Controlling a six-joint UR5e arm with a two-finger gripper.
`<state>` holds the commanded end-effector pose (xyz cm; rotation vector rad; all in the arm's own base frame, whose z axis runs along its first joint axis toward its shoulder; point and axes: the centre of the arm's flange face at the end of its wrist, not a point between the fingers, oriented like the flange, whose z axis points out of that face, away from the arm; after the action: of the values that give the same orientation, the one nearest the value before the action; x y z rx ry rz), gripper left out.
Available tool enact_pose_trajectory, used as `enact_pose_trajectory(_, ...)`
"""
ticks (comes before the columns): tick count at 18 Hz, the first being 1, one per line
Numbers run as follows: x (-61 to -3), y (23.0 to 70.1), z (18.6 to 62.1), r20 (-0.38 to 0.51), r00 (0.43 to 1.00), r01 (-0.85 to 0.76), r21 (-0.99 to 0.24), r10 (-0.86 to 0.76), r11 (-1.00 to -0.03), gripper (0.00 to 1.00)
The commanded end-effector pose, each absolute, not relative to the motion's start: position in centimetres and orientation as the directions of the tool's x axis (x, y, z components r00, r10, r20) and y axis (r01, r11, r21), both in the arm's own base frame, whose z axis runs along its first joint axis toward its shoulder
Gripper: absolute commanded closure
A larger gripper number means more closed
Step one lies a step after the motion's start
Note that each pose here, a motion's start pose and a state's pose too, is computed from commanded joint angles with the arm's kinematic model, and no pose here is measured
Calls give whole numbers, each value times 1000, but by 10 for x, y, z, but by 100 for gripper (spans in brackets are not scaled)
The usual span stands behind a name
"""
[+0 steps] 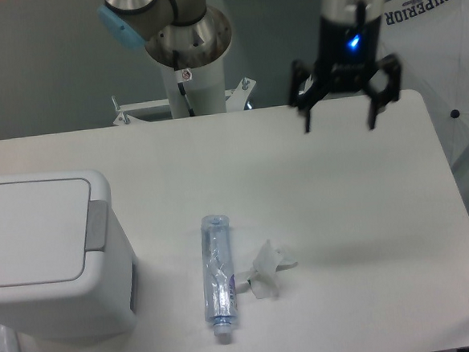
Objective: Open the trash can
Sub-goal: 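Move the open gripper down toward the white trash can lid edge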
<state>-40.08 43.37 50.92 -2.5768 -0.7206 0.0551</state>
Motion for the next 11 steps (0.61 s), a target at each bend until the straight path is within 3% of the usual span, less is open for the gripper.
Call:
enact_pose_trajectory(4,-375,478,519,211,823,549,-533,527,-644,0)
enact_pose_trajectory(6,-360,496,516,255,823,558,-530,508,-639,0)
enact_pose_trajectory(11,-330,497,517,248,830,550,-513,499,-659,0)
